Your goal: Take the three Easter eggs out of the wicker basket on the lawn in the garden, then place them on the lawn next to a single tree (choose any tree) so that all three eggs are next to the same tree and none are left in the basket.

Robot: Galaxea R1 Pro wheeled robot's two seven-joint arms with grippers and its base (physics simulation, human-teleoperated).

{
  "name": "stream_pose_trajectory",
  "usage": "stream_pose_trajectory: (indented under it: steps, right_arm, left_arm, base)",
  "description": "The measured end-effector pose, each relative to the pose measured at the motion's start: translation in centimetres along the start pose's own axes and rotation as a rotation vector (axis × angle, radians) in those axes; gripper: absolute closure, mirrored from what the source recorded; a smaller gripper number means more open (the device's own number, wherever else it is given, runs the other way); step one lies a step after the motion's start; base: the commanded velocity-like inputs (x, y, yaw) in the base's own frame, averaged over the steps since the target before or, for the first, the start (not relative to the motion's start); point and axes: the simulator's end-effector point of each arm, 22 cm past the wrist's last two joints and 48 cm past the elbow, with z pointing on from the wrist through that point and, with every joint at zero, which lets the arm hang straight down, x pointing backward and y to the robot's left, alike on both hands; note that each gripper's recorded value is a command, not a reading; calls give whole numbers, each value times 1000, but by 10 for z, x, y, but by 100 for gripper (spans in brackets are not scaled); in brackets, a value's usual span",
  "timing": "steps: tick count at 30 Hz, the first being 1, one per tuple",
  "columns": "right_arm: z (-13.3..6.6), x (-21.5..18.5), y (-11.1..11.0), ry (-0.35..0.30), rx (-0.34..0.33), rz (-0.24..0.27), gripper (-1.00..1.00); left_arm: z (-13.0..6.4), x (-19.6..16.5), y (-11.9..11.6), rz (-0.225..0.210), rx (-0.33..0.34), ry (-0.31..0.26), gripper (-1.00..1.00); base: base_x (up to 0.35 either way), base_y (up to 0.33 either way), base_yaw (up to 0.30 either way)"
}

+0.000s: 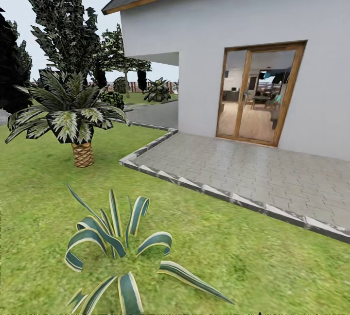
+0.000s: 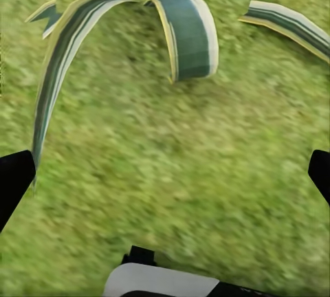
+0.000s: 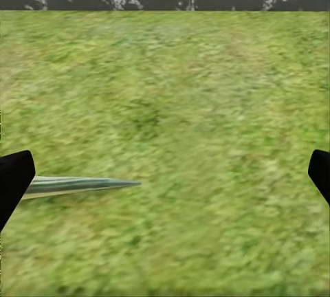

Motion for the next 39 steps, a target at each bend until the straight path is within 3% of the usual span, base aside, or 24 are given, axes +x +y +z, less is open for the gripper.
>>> stream_pose_trajectory:
  steps: [15, 39]
  right_arm:
    - [0, 0, 0, -1, 0, 0, -100]
    - [0, 0, 0, -1, 0, 0, -100]
  left_arm:
    - [0, 0, 0, 0, 0, 0, -100]
    - [0, 0, 0, 0, 0, 0, -100]
  base:
    - [-20, 44, 0]
    - [0, 281, 0]
